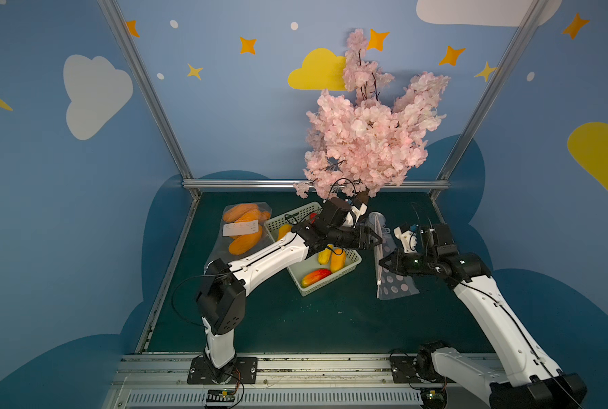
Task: Place the mango in a zip-top bag and seal the zipper
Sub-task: Open the zipper of the food storage bag at the center of the board.
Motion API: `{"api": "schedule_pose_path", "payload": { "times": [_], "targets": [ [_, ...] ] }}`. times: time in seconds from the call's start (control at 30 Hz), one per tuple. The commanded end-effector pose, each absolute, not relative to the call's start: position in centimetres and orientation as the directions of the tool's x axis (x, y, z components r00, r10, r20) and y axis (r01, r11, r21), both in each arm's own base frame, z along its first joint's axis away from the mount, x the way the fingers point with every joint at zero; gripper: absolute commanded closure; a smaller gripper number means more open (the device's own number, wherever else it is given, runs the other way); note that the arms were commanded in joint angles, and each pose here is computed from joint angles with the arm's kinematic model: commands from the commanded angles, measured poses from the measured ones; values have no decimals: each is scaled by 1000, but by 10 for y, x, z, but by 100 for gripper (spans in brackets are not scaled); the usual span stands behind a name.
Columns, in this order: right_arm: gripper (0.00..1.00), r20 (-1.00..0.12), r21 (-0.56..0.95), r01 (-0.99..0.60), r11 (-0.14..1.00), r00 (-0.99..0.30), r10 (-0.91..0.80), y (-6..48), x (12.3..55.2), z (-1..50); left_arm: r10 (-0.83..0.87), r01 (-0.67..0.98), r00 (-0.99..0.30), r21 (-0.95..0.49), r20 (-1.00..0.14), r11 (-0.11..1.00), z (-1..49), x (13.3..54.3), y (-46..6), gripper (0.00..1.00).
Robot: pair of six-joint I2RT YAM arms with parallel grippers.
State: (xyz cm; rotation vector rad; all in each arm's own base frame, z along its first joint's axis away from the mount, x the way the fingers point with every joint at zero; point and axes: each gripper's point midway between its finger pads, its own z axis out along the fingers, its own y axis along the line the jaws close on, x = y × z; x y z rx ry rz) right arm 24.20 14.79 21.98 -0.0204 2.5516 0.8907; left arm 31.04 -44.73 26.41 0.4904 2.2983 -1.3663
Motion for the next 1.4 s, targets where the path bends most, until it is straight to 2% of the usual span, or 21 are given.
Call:
{"api": "schedule_pose_path", "payload": {
  "times": [0.0,0.13,0.27,0.4,0.7,0.77,0.83,0.87,0.93,0.97,1.03,1.13,1.27,1.37],
  "targets": [
    [100,-417,614,-174,770,-900,129,152,243,233,152,529,-835,-695,-529,486,253,307,-448,41],
    [100,-422,626,-182,758,-897,134,154,242,238,173,532,-830,-657,-531,534,245,313,-446,47],
    [100,-416,641,-194,743,-901,124,157,239,238,168,527,-830,-652,-531,545,241,319,-450,48],
    [100,-419,650,-194,735,-898,133,158,238,242,156,519,-828,-631,-539,576,236,327,-450,55],
    [100,-422,654,-204,728,-897,127,159,237,246,156,524,-826,-634,-542,569,235,331,-455,73],
    [100,-422,657,-206,725,-898,127,160,236,247,163,527,-826,-636,-540,564,235,330,-457,81],
    [100,-420,658,-205,725,-899,128,160,236,248,167,528,-826,-633,-539,567,234,329,-456,95],
    [100,-420,658,-203,725,-898,129,159,237,249,166,527,-825,-630,-540,571,234,329,-455,97],
    [100,-422,653,-188,734,-895,145,157,240,251,167,529,-823,-626,-543,573,236,327,-454,97],
    [97,-419,650,-174,739,-894,158,155,242,252,168,529,-824,-628,-541,571,237,325,-454,97],
    [78,-409,647,-138,750,-893,189,153,249,255,170,527,-827,-636,-535,563,240,320,-455,97],
    [67,-404,657,-116,744,-888,218,155,262,260,167,529,-827,-645,-536,551,247,311,-454,97],
    [64,-402,645,-66,762,-877,264,150,274,258,153,518,-833,-652,-532,553,252,305,-449,97],
    [72,-398,599,-38,800,-881,256,143,275,252,144,514,-833,-651,-534,558,256,303,-445,97]
  ]
}}
